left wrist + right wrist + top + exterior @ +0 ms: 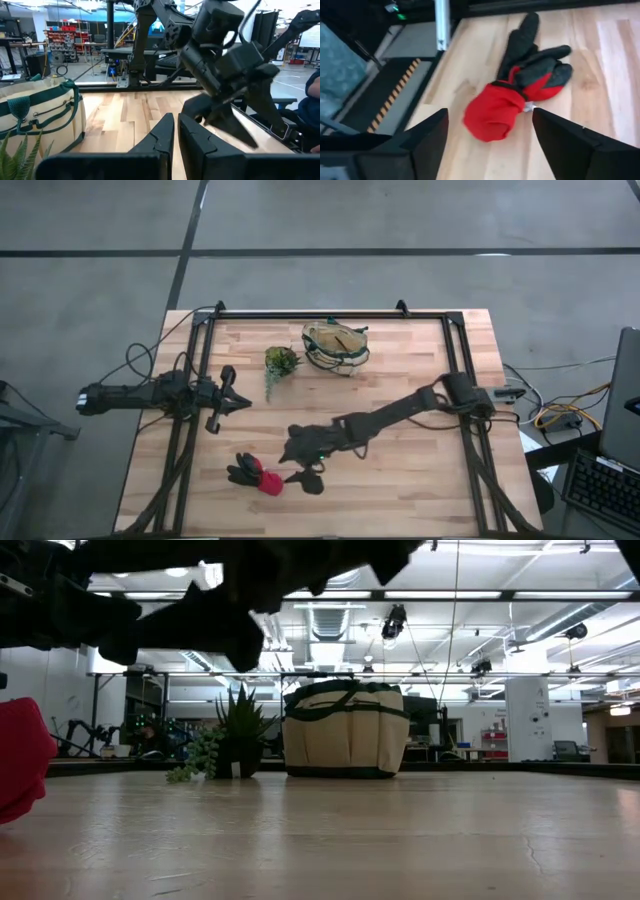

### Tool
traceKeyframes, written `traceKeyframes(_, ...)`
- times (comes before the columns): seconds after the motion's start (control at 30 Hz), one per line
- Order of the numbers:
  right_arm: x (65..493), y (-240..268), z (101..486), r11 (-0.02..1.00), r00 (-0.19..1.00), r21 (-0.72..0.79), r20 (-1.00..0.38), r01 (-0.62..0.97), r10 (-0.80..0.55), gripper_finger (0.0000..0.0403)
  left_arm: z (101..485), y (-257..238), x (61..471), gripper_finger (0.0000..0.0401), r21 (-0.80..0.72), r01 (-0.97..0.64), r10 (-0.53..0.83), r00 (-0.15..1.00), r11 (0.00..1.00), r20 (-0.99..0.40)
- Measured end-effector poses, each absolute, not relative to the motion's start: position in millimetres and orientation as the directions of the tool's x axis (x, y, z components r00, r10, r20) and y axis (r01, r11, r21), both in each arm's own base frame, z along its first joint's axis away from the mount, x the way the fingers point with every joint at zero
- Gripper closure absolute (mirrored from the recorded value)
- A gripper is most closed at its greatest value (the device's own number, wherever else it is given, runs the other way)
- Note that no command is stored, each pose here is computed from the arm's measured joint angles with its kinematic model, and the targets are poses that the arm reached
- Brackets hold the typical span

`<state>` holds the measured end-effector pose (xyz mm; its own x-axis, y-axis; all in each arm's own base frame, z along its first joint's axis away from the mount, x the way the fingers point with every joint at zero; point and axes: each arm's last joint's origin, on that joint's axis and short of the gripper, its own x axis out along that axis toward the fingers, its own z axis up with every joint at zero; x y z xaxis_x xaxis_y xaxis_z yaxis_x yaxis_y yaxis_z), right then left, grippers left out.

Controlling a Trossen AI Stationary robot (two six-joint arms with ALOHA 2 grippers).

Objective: Pick & Place Garden tools in Gardening bag
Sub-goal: Put the red gloves into the gardening bag

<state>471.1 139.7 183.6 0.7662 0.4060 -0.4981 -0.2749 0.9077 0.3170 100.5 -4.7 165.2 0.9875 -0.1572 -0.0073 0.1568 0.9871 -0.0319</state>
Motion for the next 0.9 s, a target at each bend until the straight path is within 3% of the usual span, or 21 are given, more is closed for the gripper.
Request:
traceKeyframes(0.27, 493, 153, 159, 0.943, 0.718, 0.224, -0.611, -0.247, 0.333, 0.0094, 165, -5, 100, 0.0373, -0.032, 0.157, -0.157, 0.988, 0.987, -0.007)
traceKeyframes(0.9, 507, 180, 143, 0.935, 0.701, 0.201, -0.619, -0.293, 0.353, 0.0128, 165, -5, 100, 0.0373, -0.032, 0.157, -0.157, 0.988, 0.987, -0.007)
